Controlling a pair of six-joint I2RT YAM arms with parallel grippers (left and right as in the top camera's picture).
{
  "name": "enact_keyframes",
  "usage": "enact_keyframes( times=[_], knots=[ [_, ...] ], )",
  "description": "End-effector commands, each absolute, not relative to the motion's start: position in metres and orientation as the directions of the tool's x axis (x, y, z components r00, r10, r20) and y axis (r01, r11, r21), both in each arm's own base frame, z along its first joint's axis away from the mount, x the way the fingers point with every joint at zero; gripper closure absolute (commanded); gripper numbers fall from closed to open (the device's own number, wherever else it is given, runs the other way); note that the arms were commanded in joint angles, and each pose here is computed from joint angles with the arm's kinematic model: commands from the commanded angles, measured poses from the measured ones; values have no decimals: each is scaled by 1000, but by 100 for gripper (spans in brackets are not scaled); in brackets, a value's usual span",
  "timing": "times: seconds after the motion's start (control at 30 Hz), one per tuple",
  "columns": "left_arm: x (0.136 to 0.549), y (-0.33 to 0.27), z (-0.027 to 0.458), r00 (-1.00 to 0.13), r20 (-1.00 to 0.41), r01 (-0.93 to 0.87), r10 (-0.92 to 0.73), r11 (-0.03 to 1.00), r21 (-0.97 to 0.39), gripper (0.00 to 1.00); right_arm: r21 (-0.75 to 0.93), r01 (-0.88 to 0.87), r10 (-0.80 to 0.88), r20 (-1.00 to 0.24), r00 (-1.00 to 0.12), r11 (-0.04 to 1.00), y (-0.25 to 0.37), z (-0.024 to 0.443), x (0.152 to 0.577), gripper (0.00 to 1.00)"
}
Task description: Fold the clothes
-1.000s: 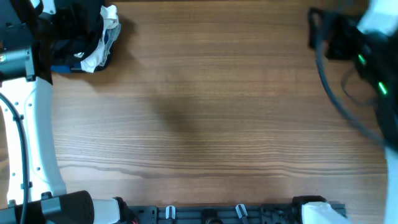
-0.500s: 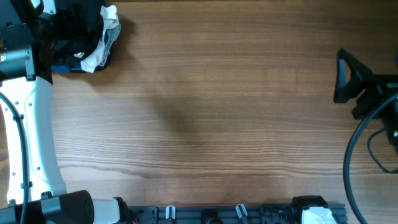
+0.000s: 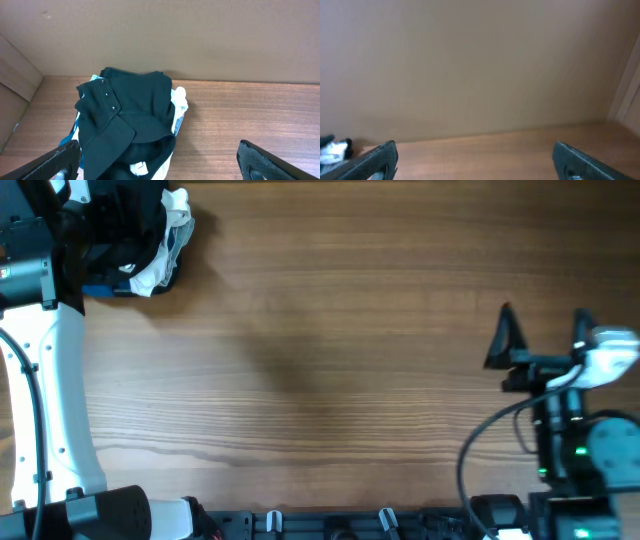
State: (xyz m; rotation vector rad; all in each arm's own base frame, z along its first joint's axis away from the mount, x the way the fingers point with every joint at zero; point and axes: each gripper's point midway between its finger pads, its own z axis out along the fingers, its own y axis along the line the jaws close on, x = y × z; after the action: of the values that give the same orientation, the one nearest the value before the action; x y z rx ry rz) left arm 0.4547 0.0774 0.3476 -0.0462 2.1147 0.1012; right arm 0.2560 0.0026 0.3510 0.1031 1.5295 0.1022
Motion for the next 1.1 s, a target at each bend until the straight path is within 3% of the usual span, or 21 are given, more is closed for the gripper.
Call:
enact_keyframes(
  times=[0.0,0.2,0.43,0.53,0.8,1.07],
  knots=[
    [456,77,347,-519,-855,-77,-2,996,45,0,160,-67,161,-987,16,985,14,285,255,0],
    [456,77,347,-519,-855,-77,-2,996,45,0,158,-123,160,-987,8,980,23,223,247,0],
    [456,77,347,-519,-855,-77,-2,996,44,0,156,-128,158,-988,0,979,24,195,245,0],
    [456,77,347,-519,-855,-77,-2,996,45,0,163,-119,157,-986,-56,979,24,169,247,0],
    [456,77,347,-519,-855,-77,-2,996,45,0,157,-122,158,-987,-3,980,23,179,245,0],
    [456,77,347,-519,-855,-77,-2,996,44,0,159,-121,157,-987,-22,980,24,174,246,0]
  ],
)
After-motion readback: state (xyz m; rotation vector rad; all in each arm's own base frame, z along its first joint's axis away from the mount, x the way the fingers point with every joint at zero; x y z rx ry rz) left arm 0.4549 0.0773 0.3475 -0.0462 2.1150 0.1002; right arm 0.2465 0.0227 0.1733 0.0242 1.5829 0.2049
